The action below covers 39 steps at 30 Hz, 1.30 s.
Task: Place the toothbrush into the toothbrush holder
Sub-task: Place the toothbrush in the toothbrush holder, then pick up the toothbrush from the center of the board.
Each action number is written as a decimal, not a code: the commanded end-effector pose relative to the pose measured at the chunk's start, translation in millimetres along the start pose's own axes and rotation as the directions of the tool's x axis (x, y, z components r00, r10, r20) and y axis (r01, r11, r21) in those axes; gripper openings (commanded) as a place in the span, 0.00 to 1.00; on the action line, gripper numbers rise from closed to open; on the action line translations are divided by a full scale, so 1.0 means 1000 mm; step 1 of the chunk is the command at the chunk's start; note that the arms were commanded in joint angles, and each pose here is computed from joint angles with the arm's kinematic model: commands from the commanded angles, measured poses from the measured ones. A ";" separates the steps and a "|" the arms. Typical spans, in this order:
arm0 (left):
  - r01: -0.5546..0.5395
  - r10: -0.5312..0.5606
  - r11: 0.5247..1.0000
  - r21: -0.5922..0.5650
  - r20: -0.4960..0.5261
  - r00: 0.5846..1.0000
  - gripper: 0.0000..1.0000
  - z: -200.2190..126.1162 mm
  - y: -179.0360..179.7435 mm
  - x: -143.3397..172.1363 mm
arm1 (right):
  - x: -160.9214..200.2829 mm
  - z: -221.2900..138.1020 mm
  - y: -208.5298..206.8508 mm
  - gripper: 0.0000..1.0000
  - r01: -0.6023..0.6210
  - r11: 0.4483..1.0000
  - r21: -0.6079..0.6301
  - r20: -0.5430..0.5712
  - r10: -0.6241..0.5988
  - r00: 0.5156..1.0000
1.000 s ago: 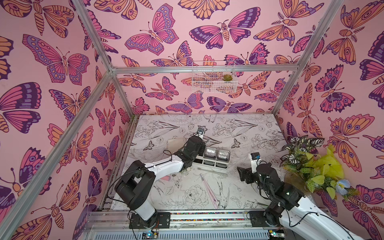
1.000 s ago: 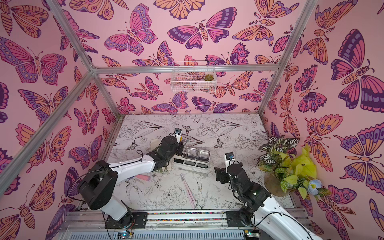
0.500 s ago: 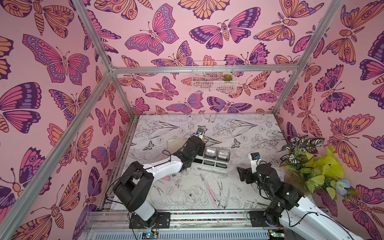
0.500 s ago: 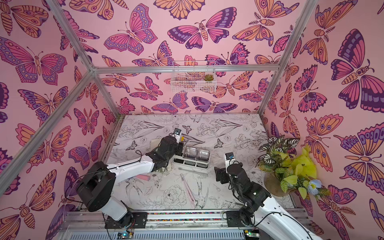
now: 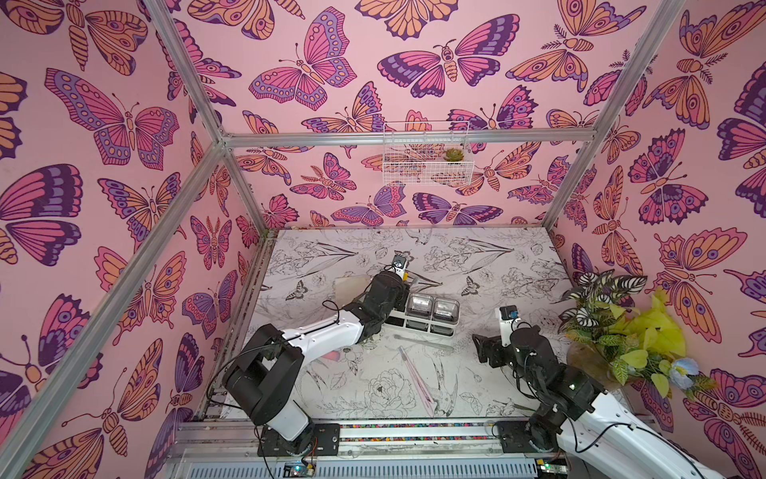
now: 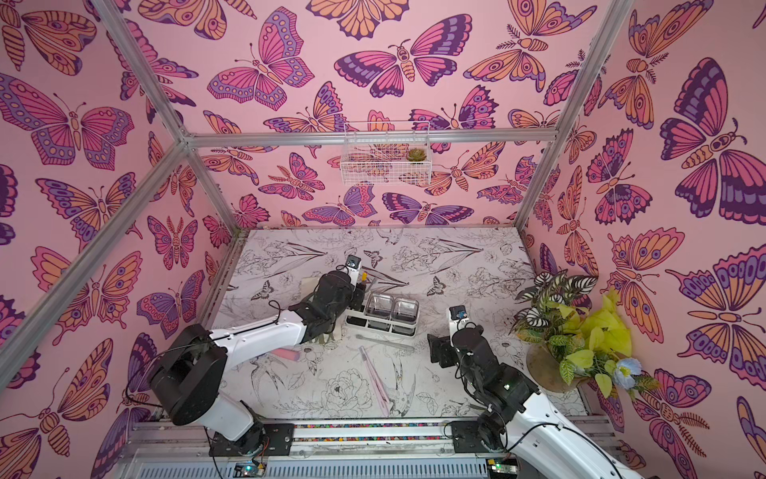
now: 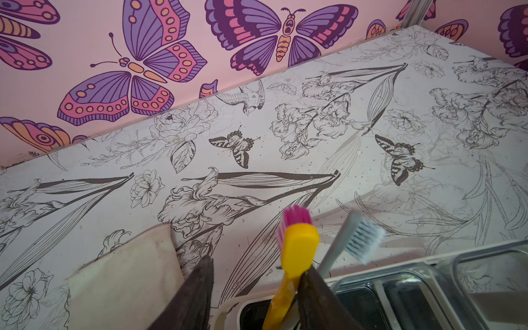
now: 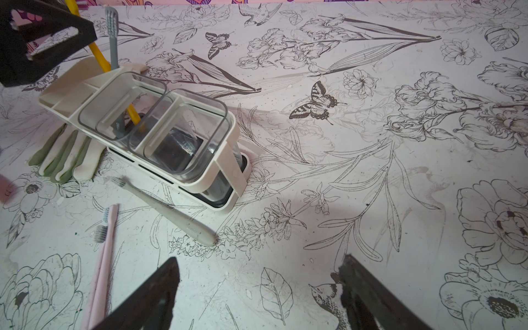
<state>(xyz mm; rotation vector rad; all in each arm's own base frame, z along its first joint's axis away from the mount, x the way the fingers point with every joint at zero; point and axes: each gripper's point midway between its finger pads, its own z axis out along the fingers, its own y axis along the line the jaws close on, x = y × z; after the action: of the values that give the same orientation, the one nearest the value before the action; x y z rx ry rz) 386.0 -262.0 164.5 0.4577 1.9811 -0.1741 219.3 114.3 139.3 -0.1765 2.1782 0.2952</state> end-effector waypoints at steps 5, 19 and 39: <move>-0.052 0.050 0.996 0.078 0.031 0.998 0.50 -0.015 -0.010 -0.010 | 0.000 0.002 0.000 0.89 -0.014 1.000 -0.008 0.007 0.014 1.000; -0.034 0.029 0.998 0.060 0.084 0.996 0.51 -0.040 0.000 -0.022 | 0.004 -0.003 0.004 0.89 -0.027 0.999 -0.038 -0.016 0.026 1.000; 0.132 -0.160 0.980 0.147 0.201 0.967 0.52 -0.136 0.018 -0.009 | -0.011 -0.022 0.018 0.88 -0.070 0.995 -0.067 -0.136 0.061 0.989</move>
<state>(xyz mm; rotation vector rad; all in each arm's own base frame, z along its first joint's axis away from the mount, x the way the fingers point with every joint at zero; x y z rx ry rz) 293.8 -202.1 261.2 0.3433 1.7429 -0.3952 208.1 126.1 153.8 -0.1899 2.2954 0.3820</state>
